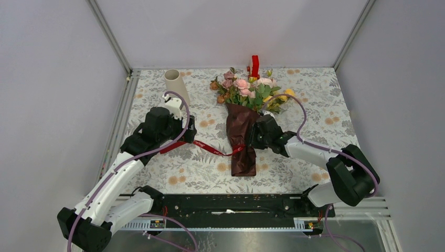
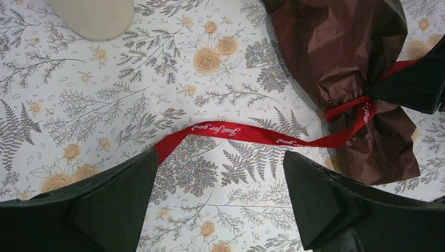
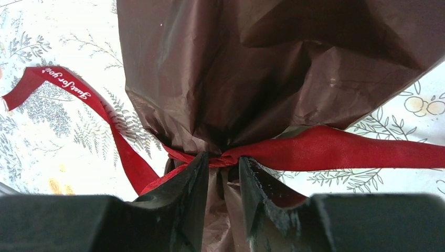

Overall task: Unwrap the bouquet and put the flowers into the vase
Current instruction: Untie the ribbon from the wrapping paper.

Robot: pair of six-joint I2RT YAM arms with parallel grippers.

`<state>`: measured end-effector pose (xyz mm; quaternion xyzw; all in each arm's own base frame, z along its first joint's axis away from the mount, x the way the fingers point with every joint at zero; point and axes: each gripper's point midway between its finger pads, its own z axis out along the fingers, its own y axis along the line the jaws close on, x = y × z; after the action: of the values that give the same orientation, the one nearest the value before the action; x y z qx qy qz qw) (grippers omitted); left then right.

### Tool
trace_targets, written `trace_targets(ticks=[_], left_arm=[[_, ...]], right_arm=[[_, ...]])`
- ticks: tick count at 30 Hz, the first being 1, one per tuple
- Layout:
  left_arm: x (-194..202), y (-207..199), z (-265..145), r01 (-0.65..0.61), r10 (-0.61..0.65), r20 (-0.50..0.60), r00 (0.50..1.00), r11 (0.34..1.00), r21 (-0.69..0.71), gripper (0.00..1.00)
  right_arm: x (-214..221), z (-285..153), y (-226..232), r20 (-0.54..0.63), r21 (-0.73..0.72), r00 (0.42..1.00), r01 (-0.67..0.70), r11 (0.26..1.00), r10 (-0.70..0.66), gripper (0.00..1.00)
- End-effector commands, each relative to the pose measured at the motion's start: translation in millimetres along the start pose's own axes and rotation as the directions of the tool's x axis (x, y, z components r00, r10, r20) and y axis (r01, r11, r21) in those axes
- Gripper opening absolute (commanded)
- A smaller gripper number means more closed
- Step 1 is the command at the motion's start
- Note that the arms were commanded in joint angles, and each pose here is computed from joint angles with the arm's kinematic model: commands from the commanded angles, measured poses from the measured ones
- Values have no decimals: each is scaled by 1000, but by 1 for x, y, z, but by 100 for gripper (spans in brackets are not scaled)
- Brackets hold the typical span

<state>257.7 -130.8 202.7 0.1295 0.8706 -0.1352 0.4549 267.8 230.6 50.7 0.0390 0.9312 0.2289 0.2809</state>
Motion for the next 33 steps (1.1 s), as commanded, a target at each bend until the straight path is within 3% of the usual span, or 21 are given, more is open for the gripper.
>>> trace_targets(ticks=[1,16,26,33], left_arm=[[-15,-2,-3,-8,8,66,998,1000,10,99],[-13,-2,-2,-7,6,58,998,1000,10,99],[-13,-4,-1,2,-3,53,999,1000,17,99],[-21,-14,-5,82,-84,44,995,995,52,99]], right_arm=[[-1,-10,0,19,35,1000,3,999,-3,35],[15,2,-13,-19,109,999,-23,994,26,35],[13,-1,-9,-7,85,1000,-23,996,23,24],[2,-15,-9,37,92,999,2,996,-6,20]])
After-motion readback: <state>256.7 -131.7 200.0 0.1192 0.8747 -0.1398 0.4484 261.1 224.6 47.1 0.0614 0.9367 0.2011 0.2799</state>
